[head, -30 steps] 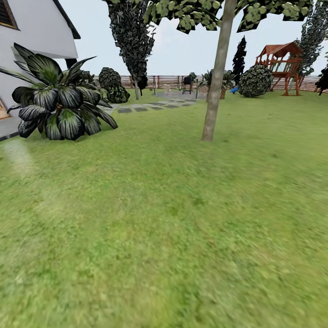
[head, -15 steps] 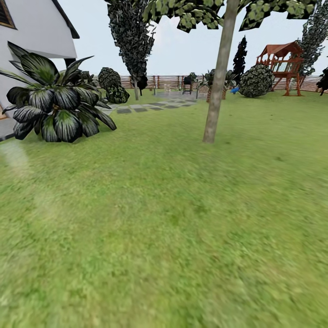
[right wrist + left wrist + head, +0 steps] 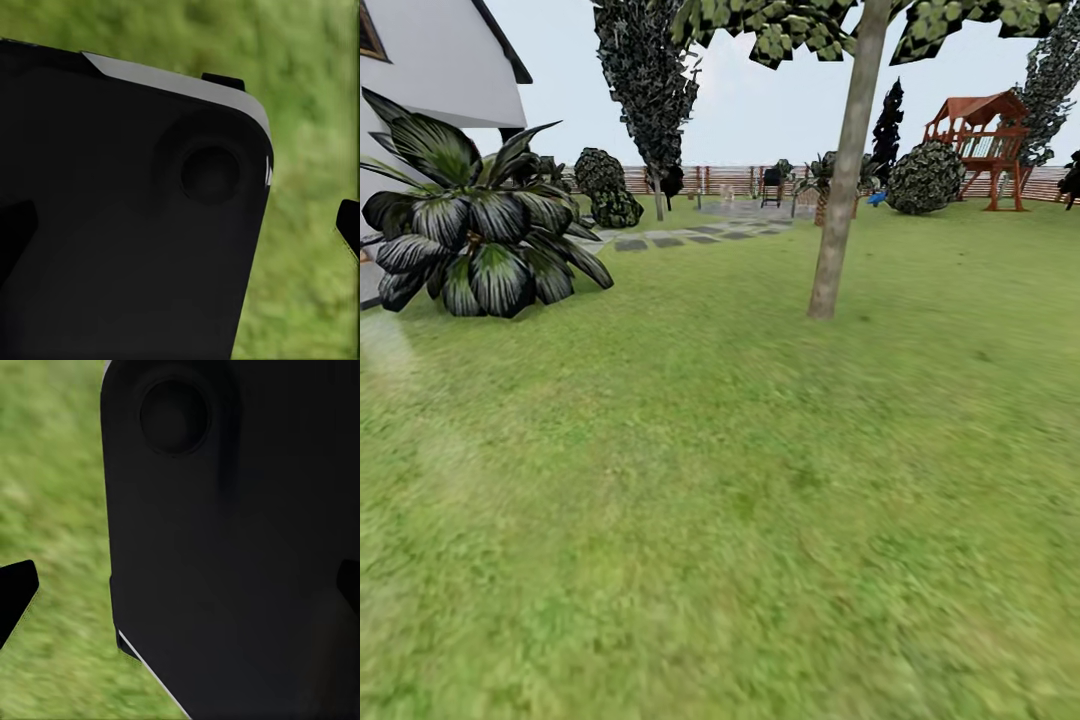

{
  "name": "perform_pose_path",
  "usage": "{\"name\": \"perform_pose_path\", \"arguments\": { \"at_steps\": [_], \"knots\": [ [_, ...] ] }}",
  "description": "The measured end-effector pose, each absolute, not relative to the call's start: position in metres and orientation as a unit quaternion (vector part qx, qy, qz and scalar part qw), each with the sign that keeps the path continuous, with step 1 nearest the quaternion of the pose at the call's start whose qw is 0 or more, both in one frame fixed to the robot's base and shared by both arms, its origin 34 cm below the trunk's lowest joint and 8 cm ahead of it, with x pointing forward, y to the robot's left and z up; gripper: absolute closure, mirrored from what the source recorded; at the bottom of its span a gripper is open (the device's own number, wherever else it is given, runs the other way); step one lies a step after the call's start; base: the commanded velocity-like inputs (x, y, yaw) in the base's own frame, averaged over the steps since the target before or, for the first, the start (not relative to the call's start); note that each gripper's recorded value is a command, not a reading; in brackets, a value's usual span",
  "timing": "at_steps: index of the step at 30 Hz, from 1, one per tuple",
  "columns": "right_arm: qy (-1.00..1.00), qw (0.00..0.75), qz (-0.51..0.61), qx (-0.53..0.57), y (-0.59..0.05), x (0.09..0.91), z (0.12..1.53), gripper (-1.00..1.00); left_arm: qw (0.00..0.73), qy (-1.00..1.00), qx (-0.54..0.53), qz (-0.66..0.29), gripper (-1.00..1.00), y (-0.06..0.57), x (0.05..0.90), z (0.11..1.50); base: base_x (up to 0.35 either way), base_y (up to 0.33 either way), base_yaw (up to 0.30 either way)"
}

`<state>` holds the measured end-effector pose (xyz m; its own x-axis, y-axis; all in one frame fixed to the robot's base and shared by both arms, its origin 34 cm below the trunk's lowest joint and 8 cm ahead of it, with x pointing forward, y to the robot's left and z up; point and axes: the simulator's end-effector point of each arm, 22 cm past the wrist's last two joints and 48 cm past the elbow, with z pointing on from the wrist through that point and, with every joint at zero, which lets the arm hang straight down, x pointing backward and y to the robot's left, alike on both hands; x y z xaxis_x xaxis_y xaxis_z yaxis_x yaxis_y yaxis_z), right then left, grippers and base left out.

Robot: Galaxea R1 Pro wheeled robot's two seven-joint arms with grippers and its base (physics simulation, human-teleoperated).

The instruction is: Take the three Easter eggs out of the wicker basket on the lawn in the garden, then place them on the lawn next to a single tree (choose any tree) so that all three eggs are next to the same tree and none are left in the basket.

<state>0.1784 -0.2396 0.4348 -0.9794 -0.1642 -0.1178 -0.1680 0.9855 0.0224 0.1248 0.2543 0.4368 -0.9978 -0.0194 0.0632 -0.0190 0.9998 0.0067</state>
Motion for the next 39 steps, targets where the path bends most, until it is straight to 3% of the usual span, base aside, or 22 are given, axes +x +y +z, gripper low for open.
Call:
{"name": "perform_pose_path", "arguments": {
  "at_steps": [39],
  "knots": [
    [0.995, 0.058, 0.015, -0.082, -0.2414, 0.1782, 0.4348, -1.00, 0.032, -0.999, 0.010, -0.003, -1.00, 0.2543, 0.1248, 0.4368, 0.339, 0.000, 0.000]
  ]
}}
